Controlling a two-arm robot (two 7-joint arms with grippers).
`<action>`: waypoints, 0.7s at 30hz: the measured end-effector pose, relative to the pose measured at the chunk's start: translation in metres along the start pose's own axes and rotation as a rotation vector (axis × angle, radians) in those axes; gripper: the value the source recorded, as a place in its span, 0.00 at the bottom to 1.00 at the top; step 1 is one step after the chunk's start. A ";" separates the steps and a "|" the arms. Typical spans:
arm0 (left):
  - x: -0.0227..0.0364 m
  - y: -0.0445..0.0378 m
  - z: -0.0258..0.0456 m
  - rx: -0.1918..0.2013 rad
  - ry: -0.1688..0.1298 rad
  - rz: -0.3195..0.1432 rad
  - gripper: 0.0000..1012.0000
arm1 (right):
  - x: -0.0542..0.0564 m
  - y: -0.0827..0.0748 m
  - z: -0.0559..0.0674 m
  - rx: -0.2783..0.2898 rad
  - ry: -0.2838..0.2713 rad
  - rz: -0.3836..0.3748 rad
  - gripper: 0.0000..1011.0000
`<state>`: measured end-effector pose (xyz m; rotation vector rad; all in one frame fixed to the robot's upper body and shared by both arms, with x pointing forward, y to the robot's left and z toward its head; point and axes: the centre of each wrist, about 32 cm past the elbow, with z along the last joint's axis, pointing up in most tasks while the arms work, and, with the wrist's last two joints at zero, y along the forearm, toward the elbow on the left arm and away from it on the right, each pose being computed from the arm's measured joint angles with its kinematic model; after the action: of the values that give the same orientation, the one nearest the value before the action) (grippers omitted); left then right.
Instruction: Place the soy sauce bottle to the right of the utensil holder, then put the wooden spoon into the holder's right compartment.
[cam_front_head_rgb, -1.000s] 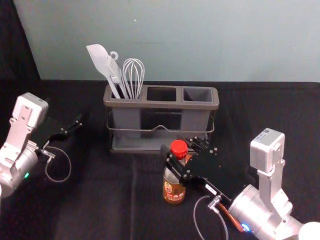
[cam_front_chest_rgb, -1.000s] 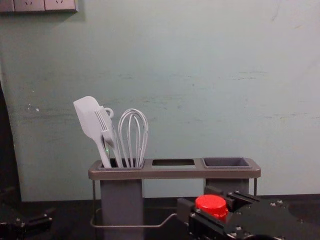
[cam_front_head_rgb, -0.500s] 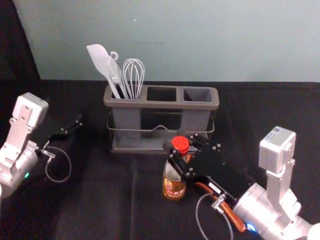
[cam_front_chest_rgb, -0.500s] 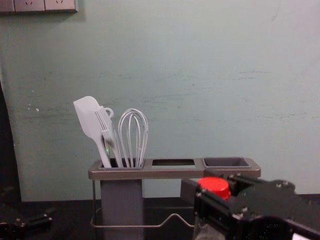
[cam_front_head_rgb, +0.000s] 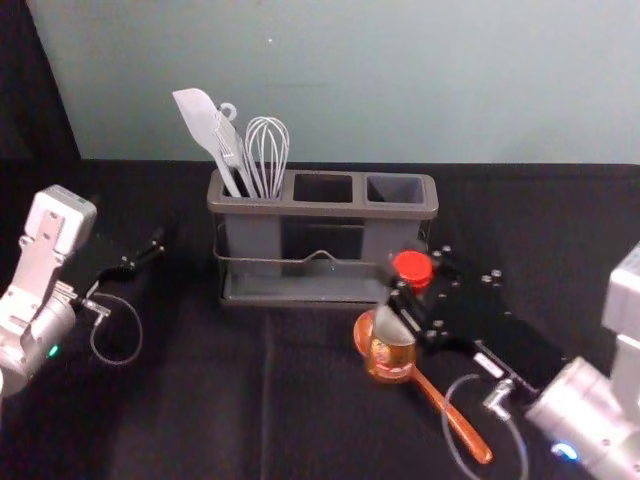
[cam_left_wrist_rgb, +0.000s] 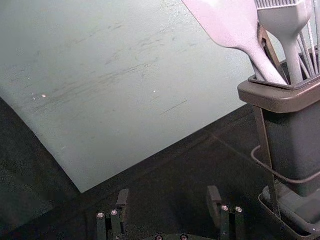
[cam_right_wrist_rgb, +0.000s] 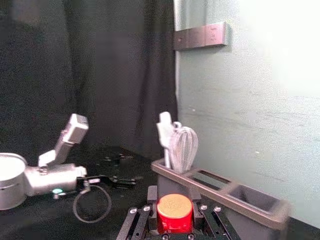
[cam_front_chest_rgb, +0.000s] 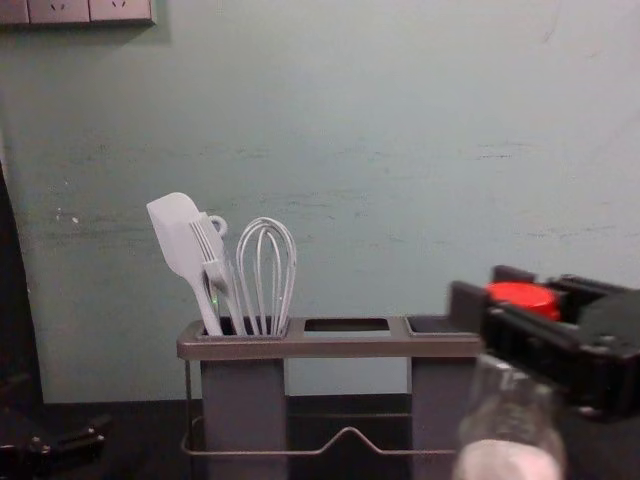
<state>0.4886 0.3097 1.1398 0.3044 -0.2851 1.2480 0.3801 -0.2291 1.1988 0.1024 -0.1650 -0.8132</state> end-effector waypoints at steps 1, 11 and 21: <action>0.0000 0.0000 0.0000 0.000 0.000 0.000 0.99 | 0.002 -0.002 0.001 -0.002 -0.002 -0.007 0.37; 0.0000 0.0000 0.0000 0.000 0.000 0.000 0.99 | 0.030 -0.034 0.008 -0.031 -0.025 -0.125 0.37; 0.0000 0.0000 0.0000 0.000 0.000 0.000 0.99 | 0.039 -0.043 0.010 -0.037 -0.048 -0.185 0.37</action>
<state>0.4886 0.3097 1.1398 0.3045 -0.2850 1.2480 0.3741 -0.2877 1.2061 0.0641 -0.1880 -1.0037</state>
